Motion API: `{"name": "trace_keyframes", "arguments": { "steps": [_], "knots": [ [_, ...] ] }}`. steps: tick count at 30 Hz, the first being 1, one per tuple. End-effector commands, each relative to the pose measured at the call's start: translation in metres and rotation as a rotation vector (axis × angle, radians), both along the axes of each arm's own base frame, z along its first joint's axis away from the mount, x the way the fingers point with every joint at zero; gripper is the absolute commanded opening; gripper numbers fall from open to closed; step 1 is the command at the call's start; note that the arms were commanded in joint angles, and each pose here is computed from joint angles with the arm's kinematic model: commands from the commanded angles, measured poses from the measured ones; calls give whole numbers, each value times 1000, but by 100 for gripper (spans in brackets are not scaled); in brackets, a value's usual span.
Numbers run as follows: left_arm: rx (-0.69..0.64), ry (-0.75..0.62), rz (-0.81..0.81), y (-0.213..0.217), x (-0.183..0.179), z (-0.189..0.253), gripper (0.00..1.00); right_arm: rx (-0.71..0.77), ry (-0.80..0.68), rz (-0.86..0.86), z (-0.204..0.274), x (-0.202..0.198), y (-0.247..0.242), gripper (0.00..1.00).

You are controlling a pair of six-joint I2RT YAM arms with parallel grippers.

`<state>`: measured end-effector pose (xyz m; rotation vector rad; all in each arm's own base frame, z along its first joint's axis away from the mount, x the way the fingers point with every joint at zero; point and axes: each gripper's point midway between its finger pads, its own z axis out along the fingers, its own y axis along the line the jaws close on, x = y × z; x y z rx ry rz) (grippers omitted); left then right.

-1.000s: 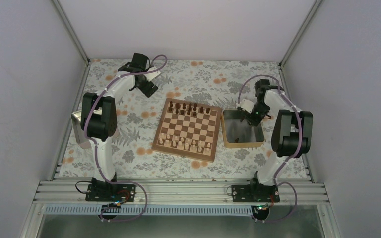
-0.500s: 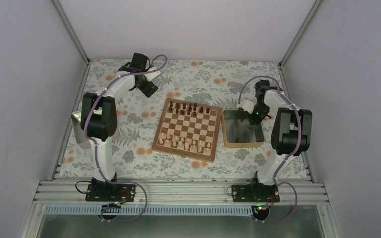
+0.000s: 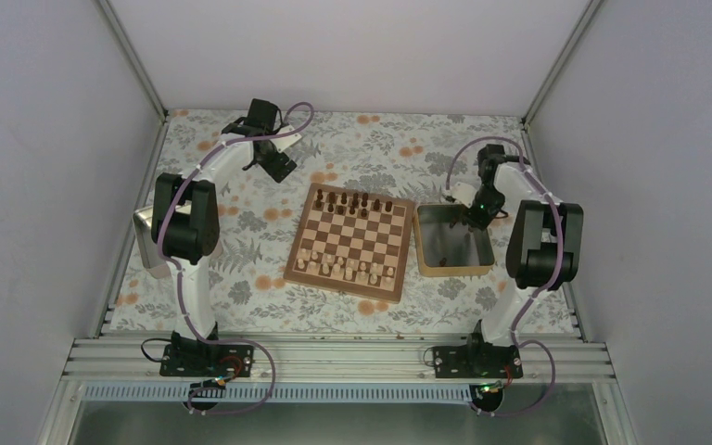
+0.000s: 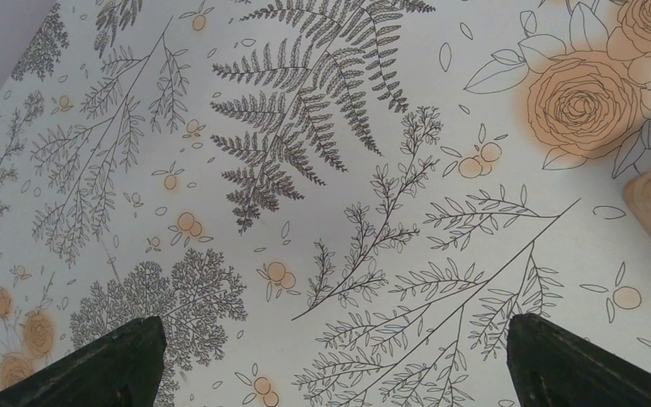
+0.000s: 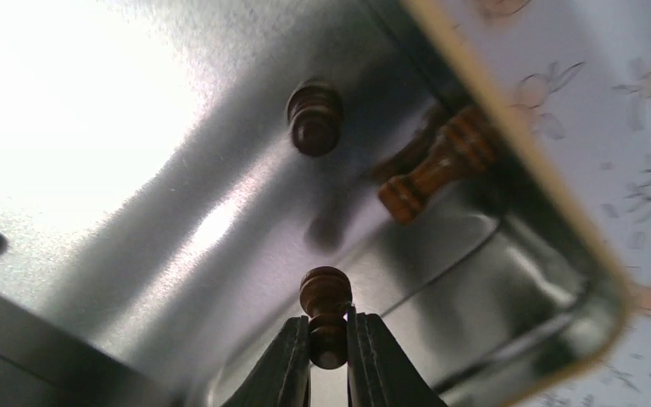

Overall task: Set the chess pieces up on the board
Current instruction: Pick up the chess piece from the storage box, then place the chess piece on the chessboard.

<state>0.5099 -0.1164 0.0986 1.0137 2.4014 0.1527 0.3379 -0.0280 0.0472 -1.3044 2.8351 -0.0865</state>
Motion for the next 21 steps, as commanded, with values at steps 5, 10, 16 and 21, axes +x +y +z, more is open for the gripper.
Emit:
{"name": "trace_keyframes", "arguments": {
  "steps": [5, 10, 16, 21],
  "knots": [
    [-5, -19, -13, -3, 1, 8, 100, 5, -117, 110, 72, 32, 46, 5],
    [-8, -19, -18, -5, 0, 9, 100, 37, -174, 264, 107, 53, 113, 5],
    [-6, -18, -21, -6, 0, 8, 100, 91, -199, 441, 121, 55, 194, 5],
    [-8, -20, -21, -6, 0, 10, 100, 121, -158, 532, 103, 46, 238, 5]
  ]
}}
